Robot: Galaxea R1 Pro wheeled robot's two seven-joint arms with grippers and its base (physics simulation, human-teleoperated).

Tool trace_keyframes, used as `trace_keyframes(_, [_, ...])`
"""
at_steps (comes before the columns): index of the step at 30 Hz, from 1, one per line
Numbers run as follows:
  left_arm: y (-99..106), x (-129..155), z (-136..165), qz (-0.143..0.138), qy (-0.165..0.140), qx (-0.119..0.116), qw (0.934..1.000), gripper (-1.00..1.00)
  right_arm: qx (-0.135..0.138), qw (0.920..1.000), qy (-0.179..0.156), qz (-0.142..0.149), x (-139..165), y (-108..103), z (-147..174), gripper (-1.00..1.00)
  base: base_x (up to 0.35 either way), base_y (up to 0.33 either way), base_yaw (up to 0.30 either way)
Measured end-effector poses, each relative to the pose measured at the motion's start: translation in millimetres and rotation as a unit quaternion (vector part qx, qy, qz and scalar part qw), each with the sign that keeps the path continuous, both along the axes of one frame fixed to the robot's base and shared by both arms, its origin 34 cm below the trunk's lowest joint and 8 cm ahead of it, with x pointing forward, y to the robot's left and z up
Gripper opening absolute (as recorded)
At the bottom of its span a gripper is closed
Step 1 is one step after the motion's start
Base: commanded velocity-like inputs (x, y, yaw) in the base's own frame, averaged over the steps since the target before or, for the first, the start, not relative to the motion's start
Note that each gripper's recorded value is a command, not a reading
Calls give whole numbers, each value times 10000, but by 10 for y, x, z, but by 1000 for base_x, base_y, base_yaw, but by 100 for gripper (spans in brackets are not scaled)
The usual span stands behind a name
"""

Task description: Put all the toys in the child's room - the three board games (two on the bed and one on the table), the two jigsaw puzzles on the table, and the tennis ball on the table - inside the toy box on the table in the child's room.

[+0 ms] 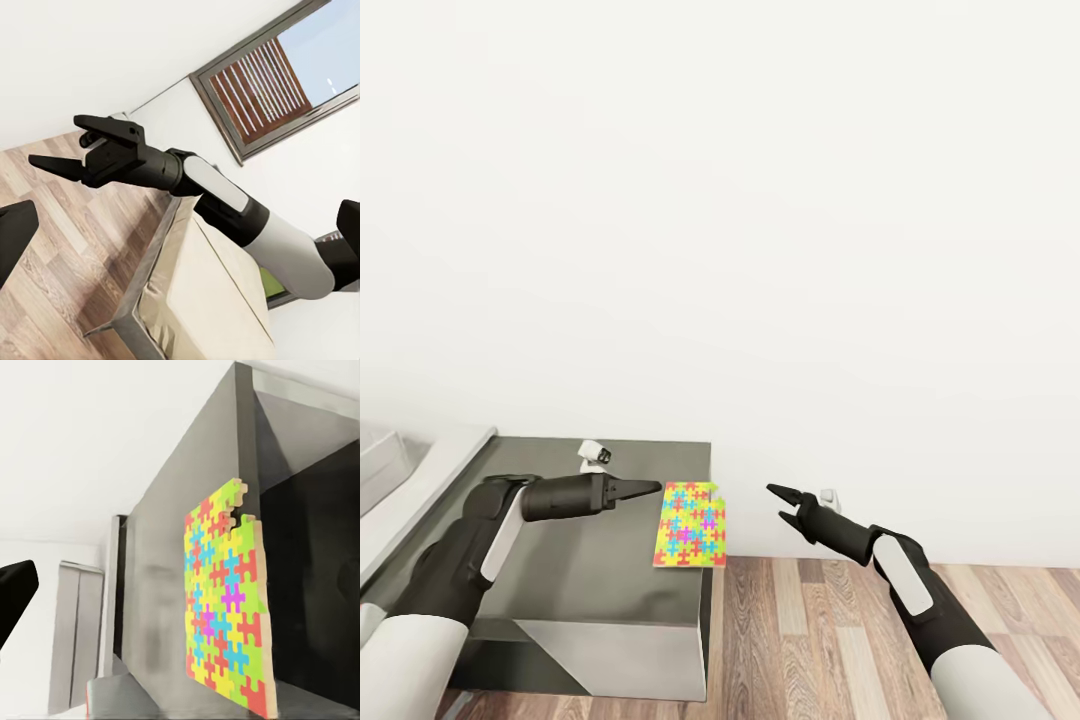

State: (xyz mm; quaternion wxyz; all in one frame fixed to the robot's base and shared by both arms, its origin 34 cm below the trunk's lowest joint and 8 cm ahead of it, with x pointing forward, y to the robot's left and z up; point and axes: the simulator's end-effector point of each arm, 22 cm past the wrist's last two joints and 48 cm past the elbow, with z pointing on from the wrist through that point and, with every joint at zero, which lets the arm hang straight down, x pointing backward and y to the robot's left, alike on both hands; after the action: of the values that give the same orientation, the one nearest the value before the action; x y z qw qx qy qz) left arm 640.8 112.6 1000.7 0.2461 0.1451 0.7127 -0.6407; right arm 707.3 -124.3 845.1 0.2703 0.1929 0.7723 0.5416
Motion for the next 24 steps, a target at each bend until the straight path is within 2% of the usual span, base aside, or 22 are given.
trace_keyframes(8, [0,9,-110,0,-1,0,10000,100,2,10000,1,2,8,1,-110,100,0,0,0])
trace_keyframes(14, [-1,13,-190,-1,21,-16,10000,100,174,9987,353,315,-138,115,-243,100,0,0,0])
trace_keyframes(24, [-3,17,-331,-4,26,-34,10000,100,246,9978,448,424,-179,176,-387,100,0,0,0])
